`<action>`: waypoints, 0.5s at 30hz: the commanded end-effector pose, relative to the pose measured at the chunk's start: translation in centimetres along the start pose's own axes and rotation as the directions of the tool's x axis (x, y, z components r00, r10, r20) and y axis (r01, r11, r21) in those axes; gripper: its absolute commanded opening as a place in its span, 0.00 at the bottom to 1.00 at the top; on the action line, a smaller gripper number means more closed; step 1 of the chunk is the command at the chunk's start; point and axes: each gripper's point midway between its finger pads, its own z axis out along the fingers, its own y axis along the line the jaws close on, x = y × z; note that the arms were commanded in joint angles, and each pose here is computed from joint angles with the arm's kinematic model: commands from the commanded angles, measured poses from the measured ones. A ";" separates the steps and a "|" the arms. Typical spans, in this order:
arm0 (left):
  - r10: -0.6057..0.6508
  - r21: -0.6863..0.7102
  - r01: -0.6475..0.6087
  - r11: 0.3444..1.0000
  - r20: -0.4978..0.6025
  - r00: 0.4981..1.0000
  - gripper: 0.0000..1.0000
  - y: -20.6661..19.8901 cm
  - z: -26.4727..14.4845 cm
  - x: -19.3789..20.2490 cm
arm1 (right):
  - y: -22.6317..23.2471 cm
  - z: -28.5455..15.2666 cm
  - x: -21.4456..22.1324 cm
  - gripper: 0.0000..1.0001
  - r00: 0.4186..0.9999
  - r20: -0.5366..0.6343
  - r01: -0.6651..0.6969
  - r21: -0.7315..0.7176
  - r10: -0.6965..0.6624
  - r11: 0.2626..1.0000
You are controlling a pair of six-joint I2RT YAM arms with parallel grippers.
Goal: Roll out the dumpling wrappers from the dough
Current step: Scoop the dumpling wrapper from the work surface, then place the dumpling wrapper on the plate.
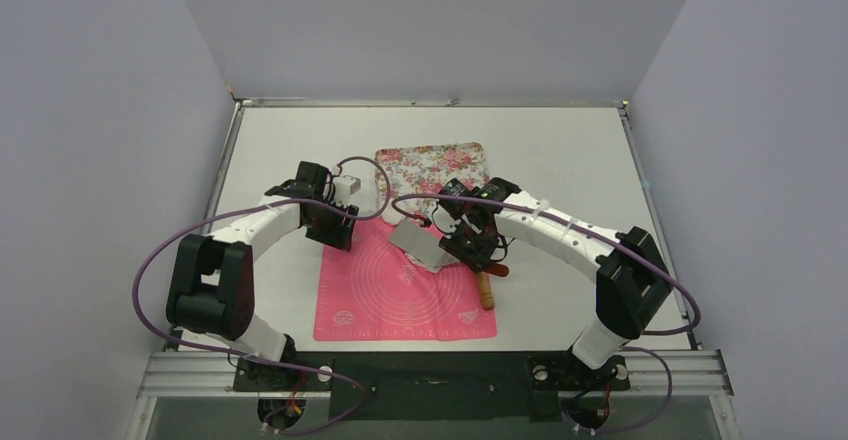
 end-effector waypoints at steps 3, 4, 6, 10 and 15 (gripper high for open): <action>0.031 -0.001 -0.031 1.000 0.058 0.998 0.51 -0.1 -0.6 -1.8 | 0.2 -2.0 -1.5 0.00 0.998 0.005 -0.058 0.008 0.058 0.998; 0.032 0.002 -0.032 0.999 0.057 0.998 0.51 -0.2 -0.6 -1.7 | 0.2 -2.3 -2.0 0.02 0.998 0.008 -0.069 0.005 0.069 0.998; 0.033 0.002 -0.033 0.999 0.058 0.998 0.52 -0.2 -0.6 -1.7 | 0.5 -1.6 -1.6 0.04 0.997 -0.038 -0.067 -0.006 0.067 0.998; 0.034 -0.001 -0.035 0.999 0.058 0.998 0.51 -0.2 -0.7 -1.6 | 0.4 -0.6 -1.1 0.06 0.996 -0.066 -0.067 -0.006 0.066 0.998; 0.039 0.003 -0.039 0.999 0.070 0.997 0.51 -0.2 -0.8 -2.0 | 0.4 -0.1 -1.2 0.07 0.995 -0.039 -0.094 -0.028 0.093 0.995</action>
